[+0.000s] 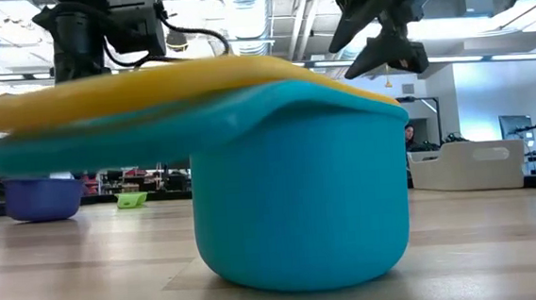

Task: Nest measuring cups in basket
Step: Stack the dark blue measuring cup on top of the yellow of measuring cup

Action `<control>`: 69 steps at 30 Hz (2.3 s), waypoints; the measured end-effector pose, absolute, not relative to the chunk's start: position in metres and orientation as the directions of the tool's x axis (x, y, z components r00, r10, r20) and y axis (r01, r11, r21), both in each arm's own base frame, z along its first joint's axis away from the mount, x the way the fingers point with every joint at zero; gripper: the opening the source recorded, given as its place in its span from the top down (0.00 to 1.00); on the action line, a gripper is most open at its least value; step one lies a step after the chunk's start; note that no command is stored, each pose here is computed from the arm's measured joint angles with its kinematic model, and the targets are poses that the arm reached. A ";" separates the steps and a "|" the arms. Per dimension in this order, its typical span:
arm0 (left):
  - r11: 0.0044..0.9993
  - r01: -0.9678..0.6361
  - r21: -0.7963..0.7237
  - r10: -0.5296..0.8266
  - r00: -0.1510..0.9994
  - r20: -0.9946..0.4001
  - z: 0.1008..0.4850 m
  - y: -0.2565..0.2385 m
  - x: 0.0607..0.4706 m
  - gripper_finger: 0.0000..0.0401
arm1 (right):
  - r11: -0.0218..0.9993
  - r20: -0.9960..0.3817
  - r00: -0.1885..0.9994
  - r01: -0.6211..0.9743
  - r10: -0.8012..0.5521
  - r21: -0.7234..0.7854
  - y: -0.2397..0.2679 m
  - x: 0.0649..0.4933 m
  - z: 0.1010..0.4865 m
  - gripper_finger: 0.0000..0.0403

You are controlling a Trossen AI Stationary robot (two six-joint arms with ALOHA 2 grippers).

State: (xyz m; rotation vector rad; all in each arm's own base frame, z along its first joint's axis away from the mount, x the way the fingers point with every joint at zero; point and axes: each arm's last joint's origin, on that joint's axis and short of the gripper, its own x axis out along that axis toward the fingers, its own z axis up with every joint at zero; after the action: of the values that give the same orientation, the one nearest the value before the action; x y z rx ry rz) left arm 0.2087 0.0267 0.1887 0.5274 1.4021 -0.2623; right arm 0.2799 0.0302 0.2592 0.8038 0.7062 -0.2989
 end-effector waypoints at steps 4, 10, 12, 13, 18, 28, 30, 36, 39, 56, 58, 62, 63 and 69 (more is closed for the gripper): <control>0.846 0.512 0.148 0.073 0.163 -0.984 0.182 0.028 0.206 0.85 | 0.660 -0.678 0.735 0.503 0.011 0.557 0.033 0.280 0.259 0.47; 0.859 0.492 0.142 0.074 0.154 -0.985 0.178 0.028 0.204 0.85 | 0.655 -0.678 0.735 0.503 0.020 0.564 0.036 0.279 0.259 0.47; 0.890 0.432 0.143 0.079 0.162 -0.984 0.178 0.029 0.204 0.86 | 0.653 -0.678 0.735 0.504 0.020 0.565 0.036 0.279 0.259 0.46; 0.904 0.403 0.140 0.080 0.163 -0.983 0.179 0.030 0.204 0.87 | 0.653 -0.678 0.735 0.504 0.020 0.566 0.036 0.279 0.259 0.46; 0.949 0.289 0.127 0.083 0.159 -0.984 0.178 0.033 0.203 0.98 | 0.652 -0.678 0.735 0.505 0.019 0.565 0.036 0.279 0.259 0.47; 0.858 -0.514 0.009 0.133 0.205 -0.970 0.192 0.050 0.210 0.99 | 0.589 -0.670 0.742 0.535 0.015 0.606 0.032 0.267 0.271 0.51; 0.747 -0.660 -0.071 0.122 0.242 -0.963 0.201 0.049 0.216 1.00 | 0.578 -0.680 0.733 0.553 0.005 0.600 0.027 0.257 0.276 0.52; 0.424 -0.847 -0.321 0.107 0.398 -0.911 0.238 0.011 0.241 1.00 | 0.537 -0.655 0.755 0.568 -0.038 0.624 0.010 0.222 0.302 0.55; 0.301 -0.841 -0.450 0.134 0.504 -0.853 0.257 -0.023 0.251 1.00 | 0.518 -0.647 0.760 0.576 -0.055 0.633 0.004 0.204 0.311 0.57; 0.007 -0.810 -0.587 0.100 0.584 -0.805 0.289 -0.180 0.342 1.00 | 0.555 -0.722 0.691 0.618 -0.046 0.556 0.006 0.177 0.311 0.64; -0.039 -0.810 -0.585 0.091 0.580 -0.809 0.293 -0.191 0.348 1.00 | 0.562 -0.739 0.673 0.627 -0.040 0.540 0.007 0.175 0.310 0.64; -0.089 -0.819 -0.566 0.040 0.565 -0.824 0.286 -0.212 0.357 1.00 | 0.575 -0.750 0.661 0.626 -0.030 0.528 0.010 0.174 0.308 0.64; -0.094 -0.820 -0.565 0.018 0.566 -0.824 0.282 -0.217 0.361 1.00 | 0.577 -0.749 0.662 0.623 -0.028 0.529 0.011 0.174 0.309 0.64; -0.094 -0.831 -0.548 -0.048 0.553 -0.832 0.257 -0.234 0.376 1.00 | 0.595 -0.750 0.661 0.606 -0.009 0.527 0.016 0.174 0.308 0.65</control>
State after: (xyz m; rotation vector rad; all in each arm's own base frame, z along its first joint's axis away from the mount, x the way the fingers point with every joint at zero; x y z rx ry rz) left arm 0.3763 -0.2342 0.2573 -1.5386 0.7776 0.7818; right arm 0.1739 0.0161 0.3084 0.8712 0.7801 -0.4028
